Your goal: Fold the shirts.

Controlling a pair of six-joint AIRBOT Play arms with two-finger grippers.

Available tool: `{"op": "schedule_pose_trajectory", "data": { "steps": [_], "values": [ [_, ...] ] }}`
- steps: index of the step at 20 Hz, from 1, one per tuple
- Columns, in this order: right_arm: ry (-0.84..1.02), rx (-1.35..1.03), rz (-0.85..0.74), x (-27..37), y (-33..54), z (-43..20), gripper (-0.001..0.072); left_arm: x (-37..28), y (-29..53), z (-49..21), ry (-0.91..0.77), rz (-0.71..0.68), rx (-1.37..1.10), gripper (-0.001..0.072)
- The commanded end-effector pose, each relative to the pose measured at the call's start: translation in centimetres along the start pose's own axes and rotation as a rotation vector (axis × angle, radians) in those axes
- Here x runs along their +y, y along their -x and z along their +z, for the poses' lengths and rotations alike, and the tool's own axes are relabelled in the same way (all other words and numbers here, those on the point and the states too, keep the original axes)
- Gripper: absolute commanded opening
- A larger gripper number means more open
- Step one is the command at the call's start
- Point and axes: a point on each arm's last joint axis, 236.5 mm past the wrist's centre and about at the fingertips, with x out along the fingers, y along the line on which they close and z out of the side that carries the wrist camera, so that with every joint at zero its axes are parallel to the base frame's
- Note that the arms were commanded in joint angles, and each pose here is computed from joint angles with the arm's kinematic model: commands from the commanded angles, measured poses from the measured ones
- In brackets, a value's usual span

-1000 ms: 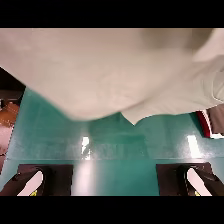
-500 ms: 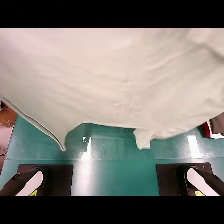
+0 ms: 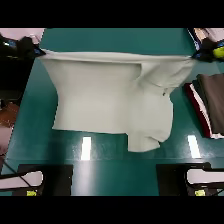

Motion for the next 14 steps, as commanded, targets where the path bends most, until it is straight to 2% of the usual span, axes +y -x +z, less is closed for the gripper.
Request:
{"op": "schedule_pose_trajectory", "data": {
  "steps": [1, 4, 7, 10, 14],
  "values": [
    [0.002, -0.096, 0.02, 0.5, -8.0, 3.2, 0.0012, 5.5, -6.4, 1.9, 0.072, 0.031, -0.087, 0.002],
    [0.038, -0.193, 0.025, 2.1, -11.4, 5.3, 0.0012, 7.4, -8.0, 3.7, 0.042, 0.057, -0.171, 0.002],
    [0.161, -0.197, -0.068, 2.5, -13.3, 4.9, 0.0012, 8.3, -8.7, 3.0, -0.017, 0.079, -0.144, 0.002],
    [0.273, -0.081, -0.165, 2.3, -14.2, 1.9, 0.0012, 10.3, -8.8, -0.4, -0.099, 0.16, 0.009, 0.002],
    [0.295, 0.135, -0.206, 1.5, -15.5, -4.5, 0.0012, 14.0, -7.2, -6.4, -0.192, 0.294, 0.286, 0.002]
  ]
}}
